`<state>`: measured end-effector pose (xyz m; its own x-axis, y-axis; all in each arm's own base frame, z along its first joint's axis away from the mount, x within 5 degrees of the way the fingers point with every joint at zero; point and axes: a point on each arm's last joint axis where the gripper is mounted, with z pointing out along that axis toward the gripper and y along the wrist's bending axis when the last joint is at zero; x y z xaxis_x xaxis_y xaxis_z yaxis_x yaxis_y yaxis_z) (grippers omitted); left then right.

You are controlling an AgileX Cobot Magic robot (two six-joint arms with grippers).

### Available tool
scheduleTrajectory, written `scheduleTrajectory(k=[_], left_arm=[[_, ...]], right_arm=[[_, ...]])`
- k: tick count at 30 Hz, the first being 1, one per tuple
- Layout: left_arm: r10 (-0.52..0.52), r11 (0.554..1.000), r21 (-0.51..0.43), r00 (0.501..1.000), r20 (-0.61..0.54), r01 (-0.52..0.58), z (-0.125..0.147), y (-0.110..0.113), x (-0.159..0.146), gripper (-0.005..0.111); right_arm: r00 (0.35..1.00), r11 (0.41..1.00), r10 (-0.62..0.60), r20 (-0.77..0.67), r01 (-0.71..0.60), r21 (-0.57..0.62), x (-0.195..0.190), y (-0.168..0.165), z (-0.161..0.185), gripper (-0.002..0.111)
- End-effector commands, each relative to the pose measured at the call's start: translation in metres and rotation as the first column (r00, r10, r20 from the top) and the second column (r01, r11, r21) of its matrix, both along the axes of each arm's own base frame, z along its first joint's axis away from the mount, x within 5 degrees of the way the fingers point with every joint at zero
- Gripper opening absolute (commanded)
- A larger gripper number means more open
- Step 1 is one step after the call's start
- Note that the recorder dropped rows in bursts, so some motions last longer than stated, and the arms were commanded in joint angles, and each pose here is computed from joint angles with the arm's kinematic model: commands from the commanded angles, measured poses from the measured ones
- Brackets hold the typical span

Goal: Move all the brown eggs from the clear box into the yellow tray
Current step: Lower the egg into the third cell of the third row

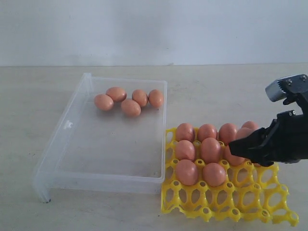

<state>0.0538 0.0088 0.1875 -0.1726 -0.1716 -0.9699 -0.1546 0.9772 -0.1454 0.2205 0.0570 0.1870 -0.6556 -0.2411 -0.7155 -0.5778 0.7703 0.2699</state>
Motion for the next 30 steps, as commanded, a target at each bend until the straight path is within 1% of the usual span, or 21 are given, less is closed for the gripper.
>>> scheduleTrajectory(k=[1,3,5,8,10,11,16,22,25,27,30], left_arm=[[-0.002,1.000,-0.014,1.000,-0.003,0.002,0.000,0.000,0.000,-0.004],[-0.002,1.000,-0.014,1.000,-0.003,0.002,0.000,0.000,0.000,-0.004],[-0.002,1.000,-0.014,1.000,-0.003,0.002,0.000,0.000,0.000,-0.004],[-0.002,1.000,-0.014,1.000,-0.003,0.002,0.000,0.000,0.000,-0.004],[-0.002,1.000,-0.014,1.000,-0.003,0.002,0.000,0.000,0.000,-0.004],[-0.002,1.000,-0.014,1.000,-0.003,0.002,0.000,0.000,0.000,-0.004],[-0.002,1.000,-0.014,1.000,-0.003,0.002,0.000,0.000,0.000,-0.004],[-0.002,1.000,-0.014,1.000,-0.003,0.002,0.000,0.000,0.000,-0.004],[-0.002,1.000,-0.014,1.000,-0.003,0.002,0.000,0.000,0.000,-0.004],[-0.002,1.000,-0.014,1.000,-0.003,0.002,0.000,0.000,0.000,-0.004],[-0.002,1.000,-0.014,1.000,-0.003,0.002,0.000,0.000,0.000,-0.004]], right_arm=[[1.000,0.999,0.019,-0.006,-0.019,0.026,-0.003,0.003,0.002,0.000],[0.999,0.999,0.035,-0.001,-0.035,0.014,-0.002,0.003,-0.001,0.000],[0.996,0.996,0.088,0.006,-0.088,-0.017,0.000,0.003,-0.009,0.000],[0.975,0.973,0.216,0.043,-0.212,-0.090,0.002,0.004,-0.022,0.000],[0.937,0.938,0.337,0.092,-0.325,-0.123,0.001,0.007,-0.027,0.000],[0.925,0.928,0.364,0.106,-0.350,-0.127,0.001,0.008,-0.027,0.000],[0.931,0.929,0.350,0.107,-0.331,-0.166,0.003,0.005,-0.028,0.000],[0.941,0.939,0.326,0.089,-0.311,-0.146,0.003,0.005,-0.028,0.000],[0.947,0.945,0.311,0.079,-0.299,-0.135,0.003,0.005,-0.028,0.007],[0.947,0.945,0.311,0.079,-0.299,-0.135,0.003,0.005,-0.028,0.016],[0.947,0.945,0.310,0.079,-0.298,-0.137,0.003,0.005,-0.029,0.033]])
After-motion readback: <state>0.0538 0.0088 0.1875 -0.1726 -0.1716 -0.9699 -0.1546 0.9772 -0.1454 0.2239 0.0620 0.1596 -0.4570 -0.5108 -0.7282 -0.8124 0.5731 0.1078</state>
